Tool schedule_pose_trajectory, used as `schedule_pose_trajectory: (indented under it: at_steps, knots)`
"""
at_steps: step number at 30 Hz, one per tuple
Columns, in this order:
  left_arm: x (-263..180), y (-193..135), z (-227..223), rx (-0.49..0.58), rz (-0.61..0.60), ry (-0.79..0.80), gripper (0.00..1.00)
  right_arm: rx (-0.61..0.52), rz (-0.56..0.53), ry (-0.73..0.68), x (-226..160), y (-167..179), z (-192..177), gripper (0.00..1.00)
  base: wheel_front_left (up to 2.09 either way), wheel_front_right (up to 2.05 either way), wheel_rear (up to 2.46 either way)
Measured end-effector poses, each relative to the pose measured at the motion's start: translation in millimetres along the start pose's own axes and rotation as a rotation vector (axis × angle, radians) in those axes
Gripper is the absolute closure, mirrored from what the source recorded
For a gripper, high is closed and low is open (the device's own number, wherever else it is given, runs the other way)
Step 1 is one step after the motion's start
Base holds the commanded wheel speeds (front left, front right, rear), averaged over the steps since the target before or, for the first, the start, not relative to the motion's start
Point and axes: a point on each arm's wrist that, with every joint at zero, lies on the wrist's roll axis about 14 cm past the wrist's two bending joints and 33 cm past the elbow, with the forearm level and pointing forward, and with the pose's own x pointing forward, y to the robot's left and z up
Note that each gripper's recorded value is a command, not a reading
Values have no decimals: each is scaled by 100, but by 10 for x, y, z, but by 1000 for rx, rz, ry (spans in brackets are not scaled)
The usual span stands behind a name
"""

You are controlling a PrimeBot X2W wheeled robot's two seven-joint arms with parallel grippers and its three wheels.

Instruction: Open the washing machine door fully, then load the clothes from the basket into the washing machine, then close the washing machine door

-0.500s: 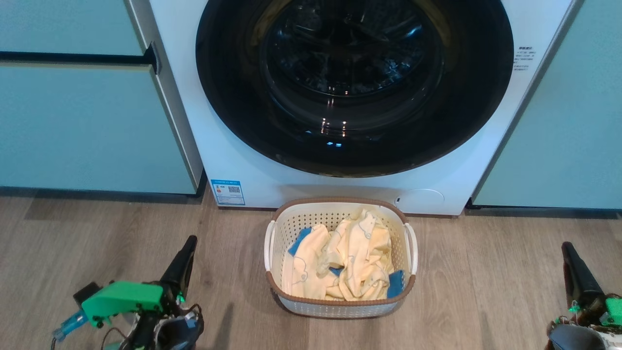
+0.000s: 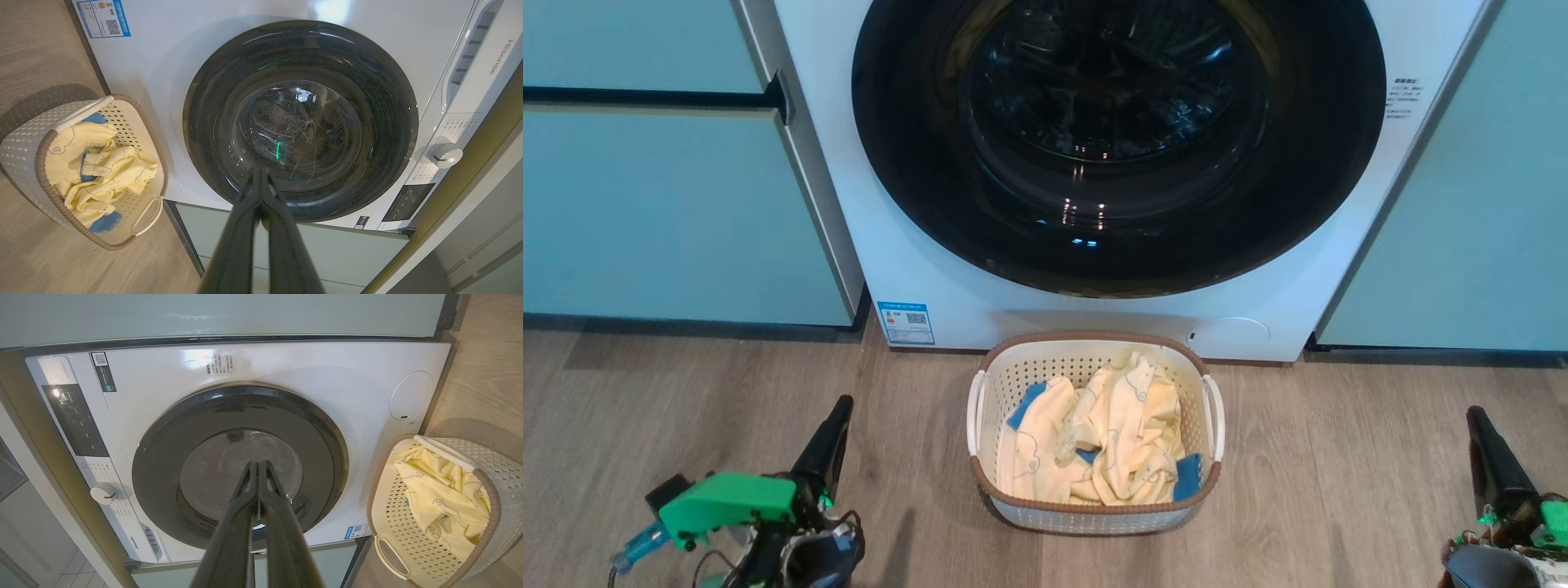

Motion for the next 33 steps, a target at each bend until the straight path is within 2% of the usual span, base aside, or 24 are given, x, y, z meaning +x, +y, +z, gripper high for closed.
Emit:
schedule_pose_trajectory:
  at_steps: [20,21,22,23,24,28,33]
  knots:
    - [-4,16,1,-2,5,-2,100,4,-4,0,-3,-16,-8,100,0,0,0]
    - [-19,66,-3,-4,20,-1,0,8,-20,1,-20,-68,-18,0,0,0,0]
    - [-19,66,-3,-4,20,-1,0,8,-20,1,-20,-68,-18,0,0,0,0]
    - [-49,148,-12,-8,44,-1,100,14,-45,1,-51,-154,-32,100,0,0,0]
    - [-90,245,-29,-13,72,1,0,21,-75,0,-97,-258,-45,0,0,0,0]
    - [-303,633,-76,-32,189,2,0,39,-193,-3,-318,-649,-75,0,0,0,0]
    - [-292,619,-68,-21,186,-5,0,36,-189,-8,-315,-638,-77,0,0,0,0]
